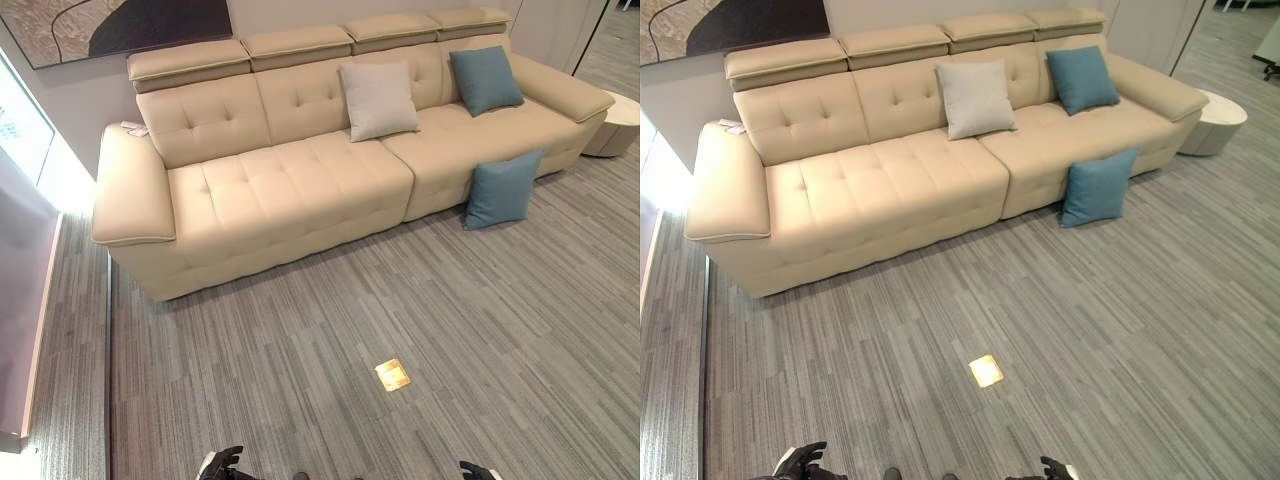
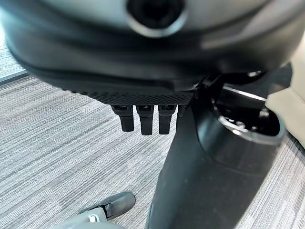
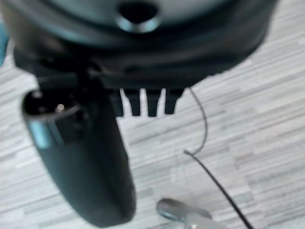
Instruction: Pick up all the scattered cushions and arrange them neatly on the sofa.
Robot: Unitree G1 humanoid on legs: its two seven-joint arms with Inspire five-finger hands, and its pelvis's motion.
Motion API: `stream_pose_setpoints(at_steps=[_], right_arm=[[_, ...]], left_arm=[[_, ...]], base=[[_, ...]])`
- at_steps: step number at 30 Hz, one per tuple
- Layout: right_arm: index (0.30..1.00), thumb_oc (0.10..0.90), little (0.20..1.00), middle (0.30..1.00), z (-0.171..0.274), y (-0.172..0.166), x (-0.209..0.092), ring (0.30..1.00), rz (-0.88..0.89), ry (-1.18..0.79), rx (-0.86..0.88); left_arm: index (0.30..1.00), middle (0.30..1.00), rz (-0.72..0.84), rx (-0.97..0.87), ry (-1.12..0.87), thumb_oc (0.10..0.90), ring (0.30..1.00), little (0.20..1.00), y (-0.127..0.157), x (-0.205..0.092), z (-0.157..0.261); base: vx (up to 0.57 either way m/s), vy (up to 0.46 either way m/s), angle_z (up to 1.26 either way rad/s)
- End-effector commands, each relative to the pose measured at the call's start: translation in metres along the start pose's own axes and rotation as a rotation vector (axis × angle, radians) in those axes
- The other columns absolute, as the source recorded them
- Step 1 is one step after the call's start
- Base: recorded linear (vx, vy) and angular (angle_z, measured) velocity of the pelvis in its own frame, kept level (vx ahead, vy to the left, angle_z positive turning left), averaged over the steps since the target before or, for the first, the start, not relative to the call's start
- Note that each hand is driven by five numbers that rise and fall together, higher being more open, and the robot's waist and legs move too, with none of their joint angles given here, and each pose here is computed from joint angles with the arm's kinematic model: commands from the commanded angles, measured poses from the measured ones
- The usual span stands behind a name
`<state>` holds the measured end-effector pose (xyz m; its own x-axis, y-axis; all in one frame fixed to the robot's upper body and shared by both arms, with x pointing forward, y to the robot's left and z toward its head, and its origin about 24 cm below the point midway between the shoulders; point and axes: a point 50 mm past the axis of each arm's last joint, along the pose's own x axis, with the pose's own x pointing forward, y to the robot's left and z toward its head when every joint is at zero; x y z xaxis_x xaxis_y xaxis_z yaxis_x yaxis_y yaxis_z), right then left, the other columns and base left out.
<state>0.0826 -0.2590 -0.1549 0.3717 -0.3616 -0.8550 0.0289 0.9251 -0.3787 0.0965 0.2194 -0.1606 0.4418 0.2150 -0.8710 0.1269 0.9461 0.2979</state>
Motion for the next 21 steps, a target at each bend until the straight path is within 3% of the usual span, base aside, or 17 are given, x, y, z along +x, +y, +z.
stream_pose_setpoints(at_steps=[1,21], right_arm=[[0.9,0.8,0.9,0.9,0.016,0.0,0.003,0.9,-0.008,-0.052,-0.044],[0.9,0.8,0.9,0.9,0.024,0.003,0.003,0.9,-0.006,-0.074,-0.097]], left_arm=[[0.9,0.9,0.012,0.03,-0.014,0.8,0.9,0.9,0.004,0.004,0.01],[0.9,0.9,-0.012,0.127,-0.101,0.8,0.9,0.9,0.002,0.007,0.035]], base=[[0.0,0.0,0.0],[0.0,0.017,-0.12]])
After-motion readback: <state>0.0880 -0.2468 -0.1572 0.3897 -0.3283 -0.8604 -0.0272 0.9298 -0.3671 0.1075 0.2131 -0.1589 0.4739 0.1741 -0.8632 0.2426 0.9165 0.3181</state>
